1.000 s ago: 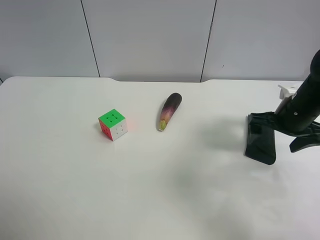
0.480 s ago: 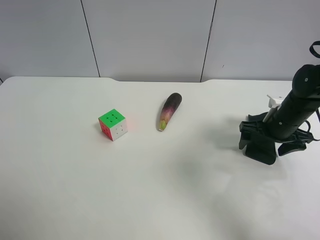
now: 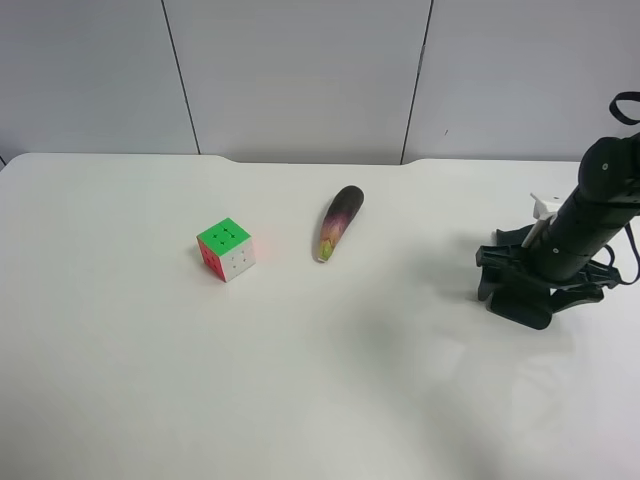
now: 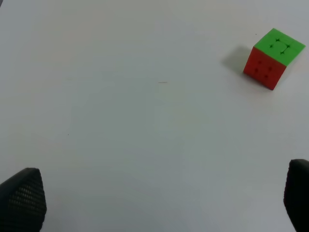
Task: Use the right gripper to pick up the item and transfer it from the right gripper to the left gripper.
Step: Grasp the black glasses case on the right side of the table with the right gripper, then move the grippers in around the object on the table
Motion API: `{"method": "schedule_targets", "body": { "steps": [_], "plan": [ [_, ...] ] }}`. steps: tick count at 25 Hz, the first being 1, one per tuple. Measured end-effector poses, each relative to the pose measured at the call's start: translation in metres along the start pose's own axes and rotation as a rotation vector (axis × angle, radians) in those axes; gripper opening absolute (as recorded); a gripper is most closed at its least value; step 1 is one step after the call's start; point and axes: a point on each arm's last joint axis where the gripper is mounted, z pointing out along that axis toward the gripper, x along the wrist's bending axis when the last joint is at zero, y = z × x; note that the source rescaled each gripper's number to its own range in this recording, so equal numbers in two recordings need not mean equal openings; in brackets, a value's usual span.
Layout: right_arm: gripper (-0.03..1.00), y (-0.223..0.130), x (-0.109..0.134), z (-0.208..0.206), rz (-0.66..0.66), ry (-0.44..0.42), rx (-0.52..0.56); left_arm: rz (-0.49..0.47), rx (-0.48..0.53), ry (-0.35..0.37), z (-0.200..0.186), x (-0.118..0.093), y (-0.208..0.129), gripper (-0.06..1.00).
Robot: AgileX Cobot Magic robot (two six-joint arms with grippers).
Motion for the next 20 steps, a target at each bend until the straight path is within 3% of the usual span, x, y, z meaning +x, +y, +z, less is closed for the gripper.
{"method": "schedule_targets", "body": {
  "steps": [4, 6, 14, 20],
  "plan": [
    [0.25, 0.000, 0.000, 0.001, -0.008, 0.000, 0.001, 0.000, 0.000, 0.000, 0.000, 0.000, 0.000, 1.00],
    [0.08, 0.000, 0.000, 0.000, -0.017, -0.001, 0.001, 0.000, 0.000, 0.000, 0.000, 0.000, 0.000, 1.00],
    [0.06, 0.000, 0.000, -0.003, -0.042, -0.002, 0.014, 0.000, 0.000, 0.000, 0.000, 0.000, 0.000, 1.00],
    [0.05, -0.007, 0.000, -0.030, -0.122, 0.002, 0.044, 0.000, 0.000, 0.000, 0.000, 0.000, 0.000, 1.00]
  ]
}}
